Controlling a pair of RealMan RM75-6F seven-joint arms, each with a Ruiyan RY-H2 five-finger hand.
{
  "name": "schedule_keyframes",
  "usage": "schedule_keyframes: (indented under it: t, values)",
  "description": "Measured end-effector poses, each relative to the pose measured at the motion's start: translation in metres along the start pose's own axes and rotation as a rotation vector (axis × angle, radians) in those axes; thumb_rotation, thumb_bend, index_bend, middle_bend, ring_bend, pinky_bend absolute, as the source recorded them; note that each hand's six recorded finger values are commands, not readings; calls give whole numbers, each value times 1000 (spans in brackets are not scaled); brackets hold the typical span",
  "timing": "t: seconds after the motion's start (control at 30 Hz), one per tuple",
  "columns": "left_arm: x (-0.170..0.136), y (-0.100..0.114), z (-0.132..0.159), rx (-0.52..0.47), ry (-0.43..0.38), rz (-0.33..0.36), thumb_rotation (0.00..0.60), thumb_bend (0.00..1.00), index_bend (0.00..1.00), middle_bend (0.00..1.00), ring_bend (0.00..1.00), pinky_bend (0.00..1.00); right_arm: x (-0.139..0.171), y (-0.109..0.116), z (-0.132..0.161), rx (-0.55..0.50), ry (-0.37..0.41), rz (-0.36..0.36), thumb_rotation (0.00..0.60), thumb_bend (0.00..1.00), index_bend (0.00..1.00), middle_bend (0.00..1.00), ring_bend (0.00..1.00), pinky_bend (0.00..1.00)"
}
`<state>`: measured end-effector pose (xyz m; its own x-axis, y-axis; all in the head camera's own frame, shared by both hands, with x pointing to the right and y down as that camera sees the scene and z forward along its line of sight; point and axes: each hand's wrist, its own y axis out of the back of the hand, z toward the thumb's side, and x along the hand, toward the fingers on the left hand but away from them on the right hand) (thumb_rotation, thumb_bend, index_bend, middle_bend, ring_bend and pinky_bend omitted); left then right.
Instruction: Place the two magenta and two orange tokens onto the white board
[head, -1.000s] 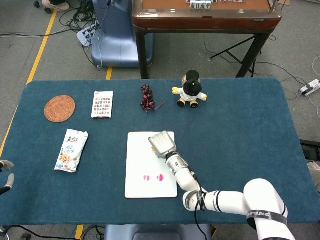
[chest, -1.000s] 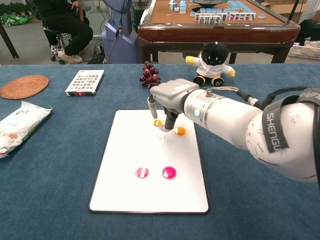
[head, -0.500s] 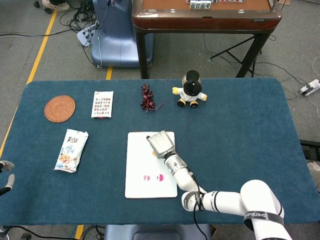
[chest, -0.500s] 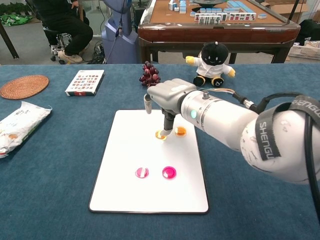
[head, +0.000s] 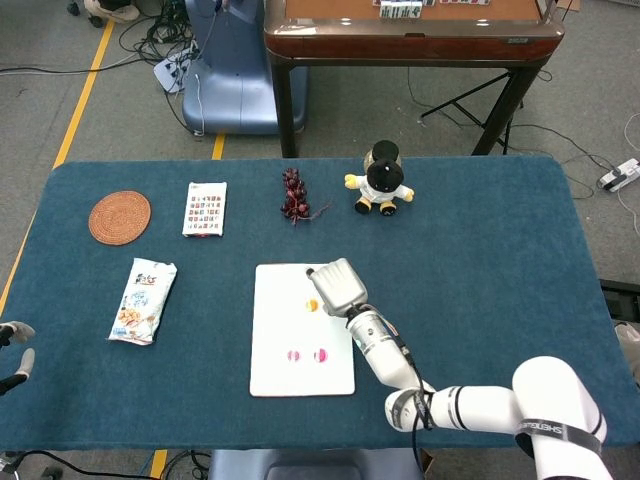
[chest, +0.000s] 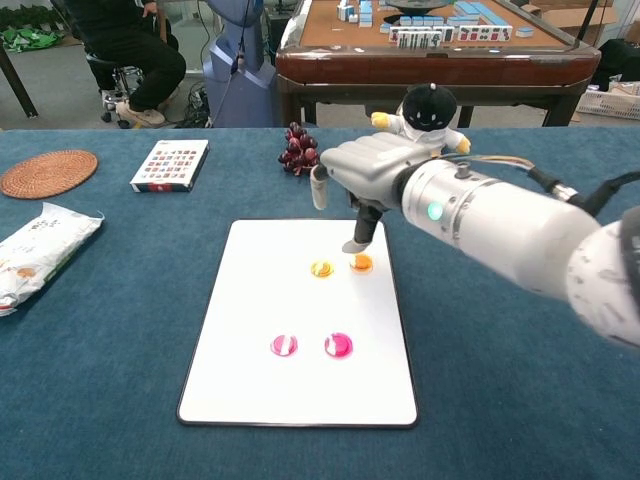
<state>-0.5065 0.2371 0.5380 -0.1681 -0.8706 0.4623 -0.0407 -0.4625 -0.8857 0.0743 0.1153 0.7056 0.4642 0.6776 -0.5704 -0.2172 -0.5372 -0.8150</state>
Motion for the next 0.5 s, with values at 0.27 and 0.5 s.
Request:
schedule_keyframes:
  t: [0.27, 0.5]
  values:
    - [2, -6, 7, 16, -24, -11, 600, 442, 436, 478, 434, 526, 57, 19, -66, 49, -96, -26, 600, 163, 434, 759, 787, 923]
    - [2, -14, 13, 36, -45, -32, 600, 442, 420, 478, 426, 526, 122, 17, -133, 111, -242, -68, 600, 163, 433, 597, 576, 591]
